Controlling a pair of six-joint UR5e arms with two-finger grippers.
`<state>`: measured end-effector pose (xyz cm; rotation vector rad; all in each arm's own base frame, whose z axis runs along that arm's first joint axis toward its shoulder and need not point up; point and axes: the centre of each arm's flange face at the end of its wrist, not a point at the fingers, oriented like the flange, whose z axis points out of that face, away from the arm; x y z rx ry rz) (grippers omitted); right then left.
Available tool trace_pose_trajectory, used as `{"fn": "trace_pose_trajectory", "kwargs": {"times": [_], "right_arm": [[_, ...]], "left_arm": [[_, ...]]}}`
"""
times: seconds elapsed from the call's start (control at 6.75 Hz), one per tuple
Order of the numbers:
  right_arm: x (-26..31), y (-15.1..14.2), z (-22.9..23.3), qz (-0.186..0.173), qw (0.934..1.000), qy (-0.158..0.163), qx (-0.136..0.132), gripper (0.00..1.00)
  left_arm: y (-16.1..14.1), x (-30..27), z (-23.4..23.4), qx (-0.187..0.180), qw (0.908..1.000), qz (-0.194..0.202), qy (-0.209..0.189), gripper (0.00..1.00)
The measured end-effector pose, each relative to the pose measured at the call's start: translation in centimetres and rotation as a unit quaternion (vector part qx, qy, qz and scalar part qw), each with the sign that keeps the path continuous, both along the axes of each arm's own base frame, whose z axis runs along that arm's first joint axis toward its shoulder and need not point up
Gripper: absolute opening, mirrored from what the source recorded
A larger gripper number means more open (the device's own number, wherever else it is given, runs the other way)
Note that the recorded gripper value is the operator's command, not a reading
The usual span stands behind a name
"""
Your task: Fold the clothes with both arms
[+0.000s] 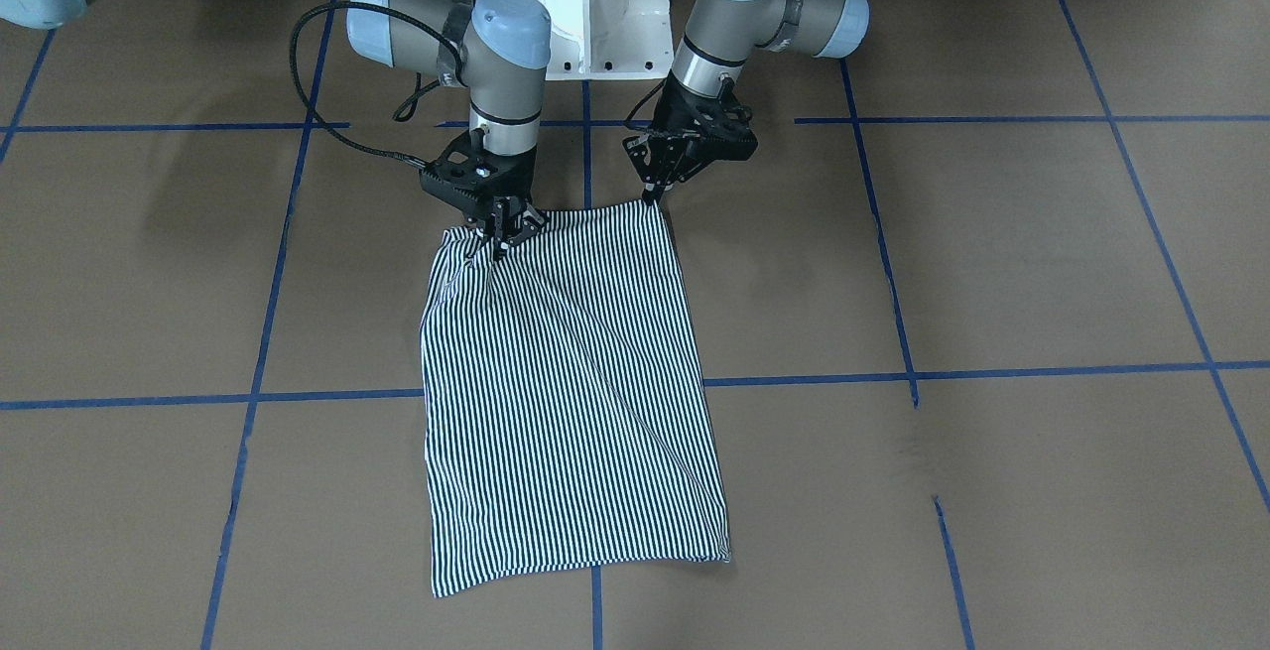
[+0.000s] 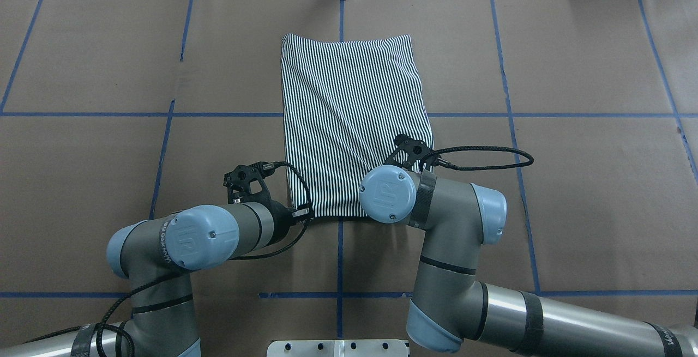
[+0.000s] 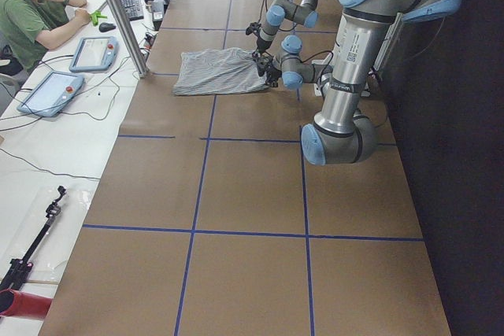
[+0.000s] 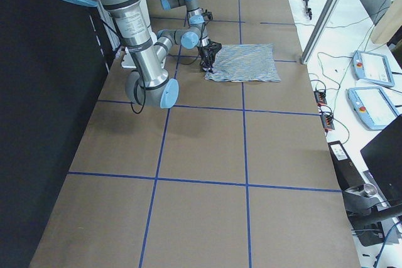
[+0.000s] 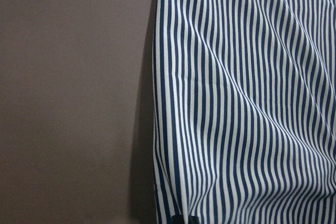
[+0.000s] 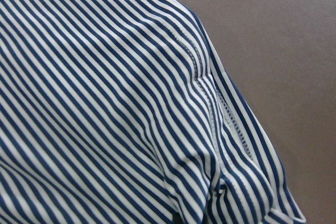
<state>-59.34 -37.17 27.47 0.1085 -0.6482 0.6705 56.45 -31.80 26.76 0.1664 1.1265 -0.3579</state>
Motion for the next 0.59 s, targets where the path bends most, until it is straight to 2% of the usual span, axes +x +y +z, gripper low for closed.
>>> {"fn": "trace_pose_trajectory", "kwargs": {"times": [0.59], "right_arm": [[0.9, 0.3, -1.6, 0.001, 0.9998, -0.017, 0.008, 0.0]], "left_arm": [[0.2, -1.0, -1.3, 0.004, 0.9999, 0.004, 0.013, 0.0]]}}
